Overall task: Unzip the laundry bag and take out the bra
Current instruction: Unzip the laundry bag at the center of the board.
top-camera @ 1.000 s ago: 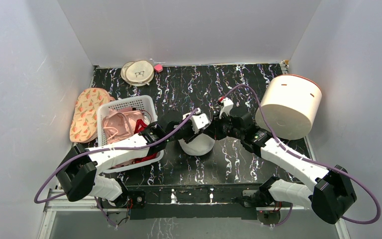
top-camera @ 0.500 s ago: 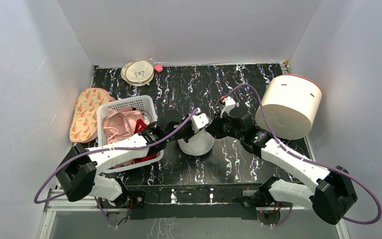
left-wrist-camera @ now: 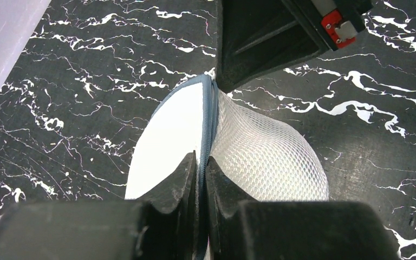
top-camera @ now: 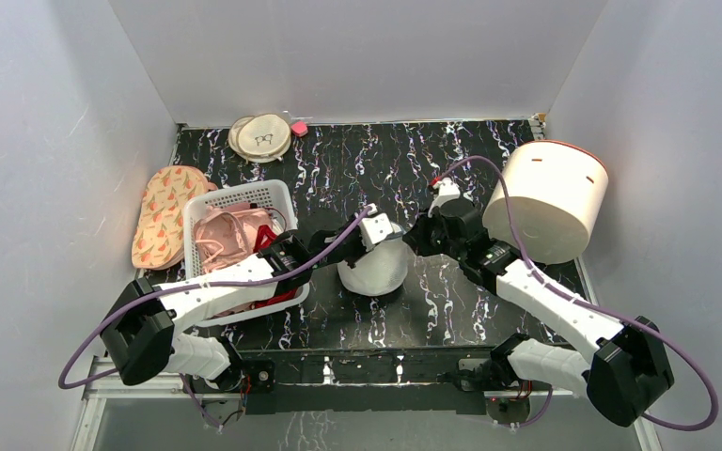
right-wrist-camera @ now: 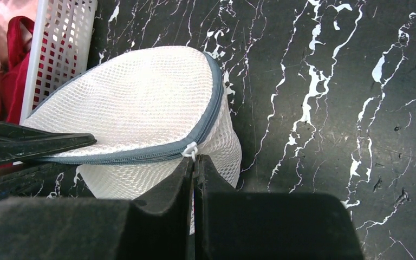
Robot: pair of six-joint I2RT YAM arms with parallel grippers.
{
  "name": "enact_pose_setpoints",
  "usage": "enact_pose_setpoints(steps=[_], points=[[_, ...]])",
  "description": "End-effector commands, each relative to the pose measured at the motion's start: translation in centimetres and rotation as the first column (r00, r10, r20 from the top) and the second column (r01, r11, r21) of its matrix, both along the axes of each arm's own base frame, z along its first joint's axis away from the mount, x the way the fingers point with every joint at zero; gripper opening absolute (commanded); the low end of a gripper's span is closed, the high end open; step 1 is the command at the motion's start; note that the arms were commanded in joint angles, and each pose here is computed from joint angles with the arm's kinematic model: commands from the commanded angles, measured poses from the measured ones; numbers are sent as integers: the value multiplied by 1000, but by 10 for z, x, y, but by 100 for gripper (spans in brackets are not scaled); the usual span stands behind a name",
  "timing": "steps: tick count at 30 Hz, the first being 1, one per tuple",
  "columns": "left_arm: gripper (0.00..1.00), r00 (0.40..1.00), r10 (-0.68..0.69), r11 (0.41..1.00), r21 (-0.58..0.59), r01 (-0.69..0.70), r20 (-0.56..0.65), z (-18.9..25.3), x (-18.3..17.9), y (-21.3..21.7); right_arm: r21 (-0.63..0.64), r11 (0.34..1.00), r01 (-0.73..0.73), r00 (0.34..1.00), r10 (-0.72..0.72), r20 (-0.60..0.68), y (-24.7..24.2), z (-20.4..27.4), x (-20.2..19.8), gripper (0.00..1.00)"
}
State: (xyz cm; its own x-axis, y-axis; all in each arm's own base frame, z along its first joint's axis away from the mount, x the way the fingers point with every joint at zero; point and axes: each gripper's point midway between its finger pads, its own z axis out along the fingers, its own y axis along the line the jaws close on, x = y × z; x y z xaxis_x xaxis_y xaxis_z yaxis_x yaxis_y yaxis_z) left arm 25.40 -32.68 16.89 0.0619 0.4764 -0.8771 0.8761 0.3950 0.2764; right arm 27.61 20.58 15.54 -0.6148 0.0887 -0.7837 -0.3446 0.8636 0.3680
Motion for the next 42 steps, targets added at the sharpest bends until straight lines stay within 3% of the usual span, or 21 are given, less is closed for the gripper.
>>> enact_pose_setpoints(steps=[1, 11, 16, 20, 23, 35, 42], points=[[6, 998, 31, 998, -48, -28, 60, 28, 6, 3, 27, 999, 38, 997, -40, 67, -9, 27, 13, 0], [46, 998, -60, 996, -61, 59, -12, 20, -9, -10, 152, 957, -249, 962, 227, 149, 34, 57, -14, 0], [54, 997, -70, 995, -73, 68, -23, 21, -12, -12, 180, 933, -311, 946, 285, 158, 52, 58, -24, 0], [53, 998, -59, 996, -62, 57, -22, 18, -9, -12, 172, 920, -353, 930, 324, 172, 68, 60, -32, 0], [43, 999, -31, 998, -49, 30, -14, 18, -4, -9, 159, 926, -343, 933, 316, 174, 70, 60, -31, 0], [14, 999, 13, 999, -38, -11, 31, 22, 3, -1, 101, 973, -207, 964, 186, 189, 45, 61, -18, 0], [3, 998, 34, 999, -44, -32, 59, 27, 6, 3, 26, 999, -46, 991, 43, 124, 21, 40, -3, 0]])
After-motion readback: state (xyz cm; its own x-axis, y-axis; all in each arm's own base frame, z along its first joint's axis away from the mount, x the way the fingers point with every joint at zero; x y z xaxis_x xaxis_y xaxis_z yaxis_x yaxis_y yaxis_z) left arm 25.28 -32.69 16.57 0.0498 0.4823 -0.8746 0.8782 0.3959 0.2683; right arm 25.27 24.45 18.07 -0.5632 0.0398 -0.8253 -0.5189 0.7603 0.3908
